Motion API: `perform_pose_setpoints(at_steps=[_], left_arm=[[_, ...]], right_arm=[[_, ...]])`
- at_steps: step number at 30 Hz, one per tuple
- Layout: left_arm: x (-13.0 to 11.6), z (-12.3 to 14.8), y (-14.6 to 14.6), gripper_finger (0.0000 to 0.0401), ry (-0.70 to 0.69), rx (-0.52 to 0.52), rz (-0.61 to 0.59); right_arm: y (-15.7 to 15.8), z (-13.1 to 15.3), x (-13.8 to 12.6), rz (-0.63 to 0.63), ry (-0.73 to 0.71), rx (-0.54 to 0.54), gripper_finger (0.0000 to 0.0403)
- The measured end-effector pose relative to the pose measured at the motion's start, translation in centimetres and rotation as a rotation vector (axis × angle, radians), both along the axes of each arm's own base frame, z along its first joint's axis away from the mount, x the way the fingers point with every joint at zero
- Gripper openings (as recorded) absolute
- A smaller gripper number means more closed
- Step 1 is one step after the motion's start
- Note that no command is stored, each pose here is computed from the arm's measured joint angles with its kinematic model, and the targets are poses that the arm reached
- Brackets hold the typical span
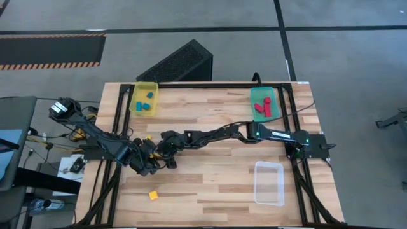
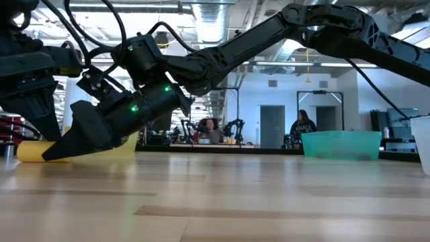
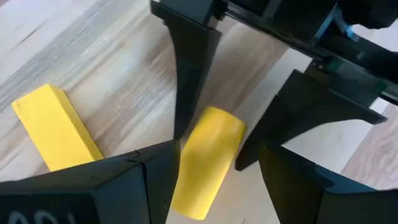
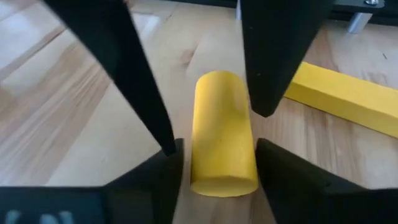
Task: Sort & place blocks by color
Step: Put the middle yellow block into the white bin
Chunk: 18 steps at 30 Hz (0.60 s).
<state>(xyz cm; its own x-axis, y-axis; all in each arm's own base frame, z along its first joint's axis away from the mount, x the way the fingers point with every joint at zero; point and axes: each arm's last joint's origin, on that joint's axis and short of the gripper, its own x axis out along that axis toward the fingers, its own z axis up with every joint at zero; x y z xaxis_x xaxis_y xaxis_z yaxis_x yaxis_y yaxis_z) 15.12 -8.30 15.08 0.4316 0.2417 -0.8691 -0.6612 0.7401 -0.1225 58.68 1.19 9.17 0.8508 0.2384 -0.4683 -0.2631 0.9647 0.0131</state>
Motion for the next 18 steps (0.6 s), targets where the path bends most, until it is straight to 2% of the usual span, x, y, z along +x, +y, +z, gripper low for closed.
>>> perform_pose_setpoints(at_steps=[6, 9, 11, 15, 18], left_arm=[[0.0, 0.4, -0.3, 0.0201, 0.006, 0.009, -0.033], [0.0, 1.2, -0.5, 0.0201, 0.014, 0.056, -0.054], [-0.2, 2.0, -0.5, 0.0201, 0.013, 0.098, -0.056], [-0.6, 3.2, -0.2, 0.0201, -0.006, 0.188, -0.057], [-0.8, 3.5, 0.0, 0.0201, -0.02, 0.243, -0.084]], right_arm=[[0.0, 0.2, 0.0, -0.021, 0.002, 0.037, 0.0119], [-0.1, 0.1, 0.0, -0.059, 0.03, 0.085, 0.0119], [-0.5, 0.4, -0.4, -0.103, 0.097, 0.118, 0.0119], [-1.1, 1.3, -1.5, -0.13, 0.255, 0.117, 0.0119], [-0.4, 2.6, -2.0, -0.172, 0.273, 0.147, 0.0119]])
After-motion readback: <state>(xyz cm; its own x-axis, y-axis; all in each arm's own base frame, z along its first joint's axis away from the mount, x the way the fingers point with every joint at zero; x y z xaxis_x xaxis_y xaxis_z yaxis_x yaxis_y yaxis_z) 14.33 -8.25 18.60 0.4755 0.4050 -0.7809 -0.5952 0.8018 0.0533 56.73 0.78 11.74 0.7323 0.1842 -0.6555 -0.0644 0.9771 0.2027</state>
